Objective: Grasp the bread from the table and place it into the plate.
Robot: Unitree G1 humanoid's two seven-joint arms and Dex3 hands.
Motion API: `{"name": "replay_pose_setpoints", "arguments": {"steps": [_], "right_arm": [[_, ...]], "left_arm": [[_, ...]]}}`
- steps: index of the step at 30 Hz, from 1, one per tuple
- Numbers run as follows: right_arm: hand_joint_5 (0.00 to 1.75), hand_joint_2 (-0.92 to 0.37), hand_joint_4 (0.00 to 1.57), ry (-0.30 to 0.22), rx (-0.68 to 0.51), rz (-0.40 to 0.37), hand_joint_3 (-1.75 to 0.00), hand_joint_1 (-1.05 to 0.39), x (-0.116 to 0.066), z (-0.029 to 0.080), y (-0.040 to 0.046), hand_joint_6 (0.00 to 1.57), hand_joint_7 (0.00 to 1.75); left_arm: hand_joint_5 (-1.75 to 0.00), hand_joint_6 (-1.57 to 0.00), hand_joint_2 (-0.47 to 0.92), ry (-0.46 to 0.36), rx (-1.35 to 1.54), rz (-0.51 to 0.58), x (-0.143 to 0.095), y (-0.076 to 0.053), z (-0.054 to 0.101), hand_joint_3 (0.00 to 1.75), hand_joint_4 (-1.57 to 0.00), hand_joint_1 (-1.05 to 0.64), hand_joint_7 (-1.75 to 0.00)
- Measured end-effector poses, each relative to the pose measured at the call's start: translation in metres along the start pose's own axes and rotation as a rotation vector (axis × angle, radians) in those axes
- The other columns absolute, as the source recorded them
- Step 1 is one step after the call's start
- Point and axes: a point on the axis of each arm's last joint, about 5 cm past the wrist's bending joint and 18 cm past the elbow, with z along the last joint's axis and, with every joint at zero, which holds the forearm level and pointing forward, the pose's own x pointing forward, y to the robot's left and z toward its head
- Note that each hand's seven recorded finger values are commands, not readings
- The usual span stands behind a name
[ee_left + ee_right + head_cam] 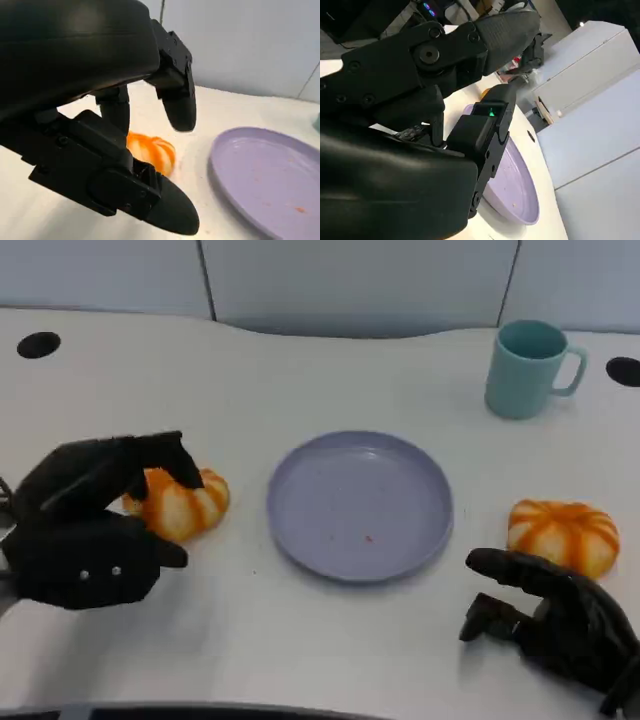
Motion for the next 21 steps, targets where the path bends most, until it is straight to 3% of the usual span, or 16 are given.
{"name": "replay_pose_setpoints", "arguments": {"steps": [9, 11, 15, 18, 21], "right_arm": [[1.22, -0.92, 0.67, 0.0, -0.026, 0.006, -0.03, -0.46, 0.001, 0.002, 0.0012, 0.96, 0.18], [1.23, -0.92, 0.66, 0.001, -0.026, 0.002, -0.03, -0.43, 0.0, 0.002, 0.0012, 0.95, 0.18], [1.24, -0.92, 0.68, -0.001, -0.011, -0.003, -0.02, -0.42, -0.001, 0.0, 0.0008, 0.96, 0.19], [1.25, -0.92, 0.68, -0.005, -0.009, -0.001, -0.05, -0.42, -0.001, -0.001, 0.0004, 0.95, 0.19], [1.28, -0.92, 0.64, -0.008, -0.015, 0.002, -0.06, -0.42, -0.001, -0.001, 0.0006, 0.93, 0.19]], "left_arm": [[-1.55, 0.0, 0.92, 0.071, 0.211, -0.069, 0.024, 0.017, 0.006, 0.2, 0.0, -1.05, -1.02], [-1.7, 0.0, 0.92, 0.088, 0.237, -0.094, 0.027, 0.018, 0.005, 0.19, 0.0, -1.05, -0.95], [-1.74, 0.0, 0.92, 0.145, 0.284, -0.155, 0.033, 0.019, 0.003, 0.16, 0.0, -1.05, -0.94], [-1.75, 0.0, 0.92, 0.176, 0.293, -0.188, 0.04, 0.021, 0.004, 0.11, 0.0, -1.05, -1.06], [-1.75, 0.0, 0.92, 0.189, 0.287, -0.214, 0.047, 0.018, 0.008, 0.09, 0.0, -1.05, -1.5]]}}
